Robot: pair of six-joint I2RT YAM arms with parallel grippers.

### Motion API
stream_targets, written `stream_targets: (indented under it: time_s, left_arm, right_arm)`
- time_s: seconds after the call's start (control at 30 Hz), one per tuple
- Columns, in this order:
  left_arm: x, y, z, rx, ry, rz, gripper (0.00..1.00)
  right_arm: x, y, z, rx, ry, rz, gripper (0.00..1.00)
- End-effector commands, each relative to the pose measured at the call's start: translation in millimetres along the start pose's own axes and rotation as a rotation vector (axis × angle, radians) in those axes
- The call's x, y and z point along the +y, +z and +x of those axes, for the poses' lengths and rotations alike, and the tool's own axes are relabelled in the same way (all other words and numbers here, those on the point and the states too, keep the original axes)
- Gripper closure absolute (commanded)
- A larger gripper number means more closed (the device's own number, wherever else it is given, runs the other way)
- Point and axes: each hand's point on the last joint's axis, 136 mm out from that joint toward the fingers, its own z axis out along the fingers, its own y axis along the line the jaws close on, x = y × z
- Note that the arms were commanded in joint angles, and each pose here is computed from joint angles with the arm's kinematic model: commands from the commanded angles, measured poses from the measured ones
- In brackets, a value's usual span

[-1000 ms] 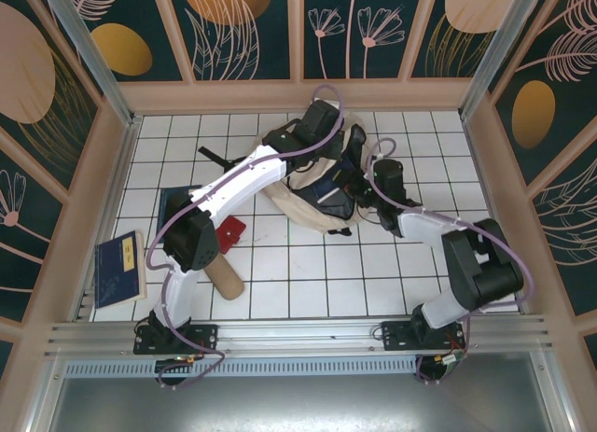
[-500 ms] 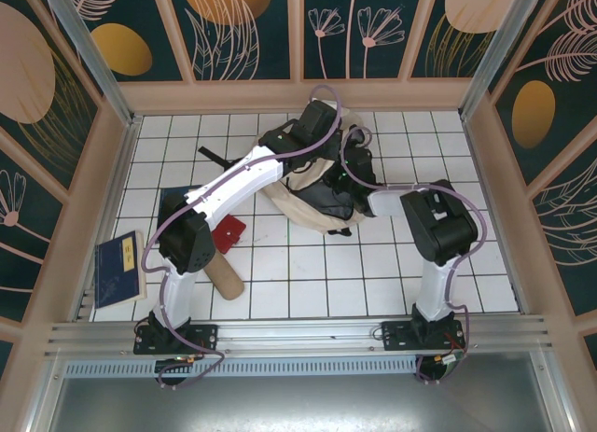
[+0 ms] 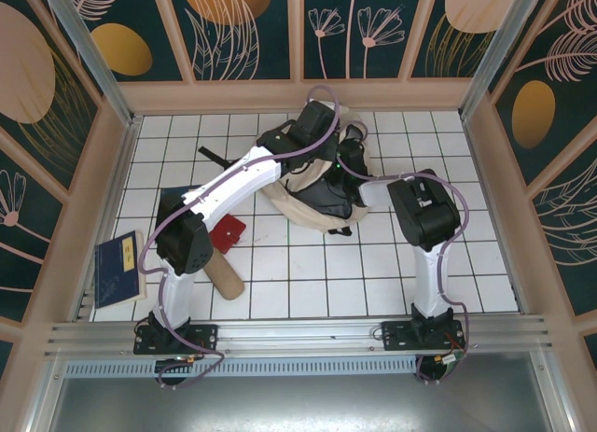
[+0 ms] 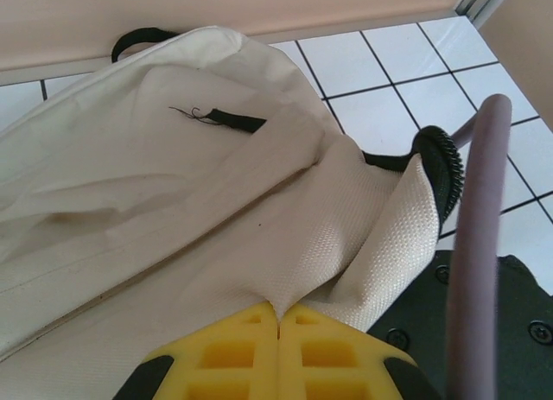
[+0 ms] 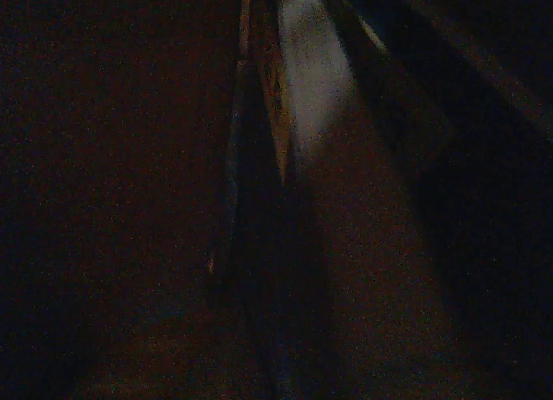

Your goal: Pack books, pencil case, and school supplies into a backpack

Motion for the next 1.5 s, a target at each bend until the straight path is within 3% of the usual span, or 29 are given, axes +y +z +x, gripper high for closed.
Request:
stream_targets:
  time_s: [0.0,0.2,0.43,0.57,0.6,0.67,0.73,0.83,1.0,1.17,1.27,1.47]
  left_arm:
    - [-3.8,-23.0,-22.9,-0.069,-0.036,0.01,1.0]
    - [-2.5,-19.9,-32.7,-0.089,-0.052,0.006,1.0]
    - [-5.6,-12.5,-34.1,-0.081,-0.063,0.025,1.0]
    - [-1.0,-10.8,-33.0,-0.071,-0.071,0.021,1.0]
    - [1.6,-10.6,-32.2,-0.065,-0.078,0.019,0.97]
    - [8.0,-10.5,-28.8,-0.047,-0.094,0.014,0.67]
    - [15.8,-12.5,-24.8,-0.034,-0.113,0.011,0.44]
    - [33.9,-23.9,-22.6,-0.035,-0.147,0.002,0.27]
    - [94.0,-58.2,-16.1,-0.089,-0.193,-0.125,0.1]
    - [207.8,-89.3,30.8,-0.074,-0.355,-0.359,0.01]
    - [264.9,-111.2,66.7,-0.075,-0.46,-0.493,0.01]
    - [335.3,-132.0,129.1,-0.035,-0.642,-0.588,0.01]
  right_arm:
    - [23.0,-26.4,-5.3,0.024,-0.002,-0.026,0.53]
    - [12.7,-75.1,10.5,0.09,0.025,0.035,0.32]
    - [-9.0,-121.8,24.8,0.166,0.044,0.071,0.28]
    - [-15.7,-155.0,22.8,0.118,-0.015,0.119,0.28]
    - [-18.2,-163.1,17.8,0.085,-0.032,0.144,0.28]
    - [-24.8,-182.0,5.3,0.003,-0.077,0.205,0.28]
    - [-36.4,-199.9,-7.3,-0.078,-0.116,0.292,0.28]
    - [-62.7,-227.2,-30.1,-0.191,-0.156,0.462,0.27]
    - [-55.3,-236.8,-51.0,-0.238,-0.222,0.502,0.28]
    - [-22.2,-214.0,-47.1,-0.182,-0.289,0.391,0.28]
    - [-4.5,-195.1,-31.6,-0.123,-0.357,0.359,0.28]
    - [22.0,-164.3,9.9,-0.016,-0.431,0.268,0.24]
